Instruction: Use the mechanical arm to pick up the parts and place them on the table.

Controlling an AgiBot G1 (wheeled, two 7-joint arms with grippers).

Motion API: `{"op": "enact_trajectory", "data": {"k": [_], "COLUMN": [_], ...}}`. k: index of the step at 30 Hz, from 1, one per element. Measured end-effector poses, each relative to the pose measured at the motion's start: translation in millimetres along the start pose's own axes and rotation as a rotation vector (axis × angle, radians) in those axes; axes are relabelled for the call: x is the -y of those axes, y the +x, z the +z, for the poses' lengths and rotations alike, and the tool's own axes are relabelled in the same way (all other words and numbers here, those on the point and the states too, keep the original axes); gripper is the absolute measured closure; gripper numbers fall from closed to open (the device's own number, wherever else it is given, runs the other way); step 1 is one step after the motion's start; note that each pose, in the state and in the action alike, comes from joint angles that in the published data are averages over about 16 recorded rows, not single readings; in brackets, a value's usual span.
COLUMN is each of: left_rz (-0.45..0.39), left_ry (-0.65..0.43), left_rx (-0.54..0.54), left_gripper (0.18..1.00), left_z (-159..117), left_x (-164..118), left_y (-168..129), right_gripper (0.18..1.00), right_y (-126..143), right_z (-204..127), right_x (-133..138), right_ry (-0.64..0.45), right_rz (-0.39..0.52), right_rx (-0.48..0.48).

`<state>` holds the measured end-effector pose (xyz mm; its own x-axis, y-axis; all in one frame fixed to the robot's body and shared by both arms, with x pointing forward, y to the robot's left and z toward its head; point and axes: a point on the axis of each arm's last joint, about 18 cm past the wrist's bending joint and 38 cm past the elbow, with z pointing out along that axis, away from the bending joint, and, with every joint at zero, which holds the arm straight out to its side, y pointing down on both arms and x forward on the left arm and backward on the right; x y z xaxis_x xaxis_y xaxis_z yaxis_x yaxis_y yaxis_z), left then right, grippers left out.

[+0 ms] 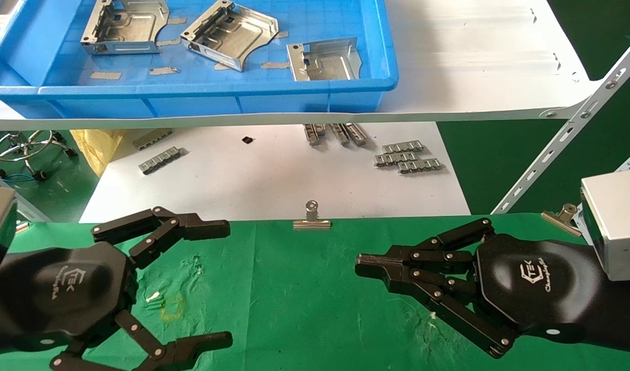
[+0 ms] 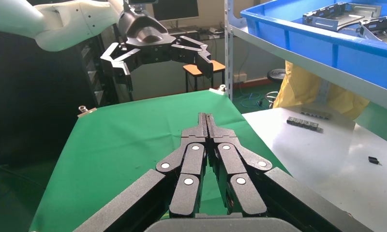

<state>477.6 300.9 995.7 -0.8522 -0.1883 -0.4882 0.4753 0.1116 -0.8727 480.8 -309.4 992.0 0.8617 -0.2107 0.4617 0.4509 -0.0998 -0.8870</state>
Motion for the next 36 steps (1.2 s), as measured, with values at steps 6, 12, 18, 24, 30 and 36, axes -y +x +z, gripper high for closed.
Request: {"op": "enact_trajectory", "data": {"k": [6, 12, 18, 24, 30, 36], "left_rz": [0.053, 0.137, 0.185, 0.172, 0.114, 0.057], "left_ry": [0.026, 0.06, 0.081, 0.054, -0.005, -0.086], "left_rx": [0.051, 0.137, 0.26, 0.399, 0.536, 0.626], "left_gripper": [0.184, 0.184, 0.184, 0.184, 0.184, 0.184], "left_z": [0, 5, 16, 33, 46, 56], "left_x": [11, 35, 65, 92, 103, 104], "left_y": [-19, -62, -127, -190, -237, -263], "right_gripper": [0.987, 0.987, 0.987, 0.987, 0.987, 0.987], "right_y": [0, 0, 0, 0, 0, 0], "right_z": [0, 0, 0, 0, 0, 0], "right_x": [0, 0, 0, 0, 0, 0], "right_ry": [0.0, 0.0, 0.0, 0.0, 0.0, 0.0], "right_rz": [0.0, 0.0, 0.0, 0.0, 0.0, 0.0], "right_rx": [0.0, 0.0, 0.0, 0.0, 0.0, 0.0]}}
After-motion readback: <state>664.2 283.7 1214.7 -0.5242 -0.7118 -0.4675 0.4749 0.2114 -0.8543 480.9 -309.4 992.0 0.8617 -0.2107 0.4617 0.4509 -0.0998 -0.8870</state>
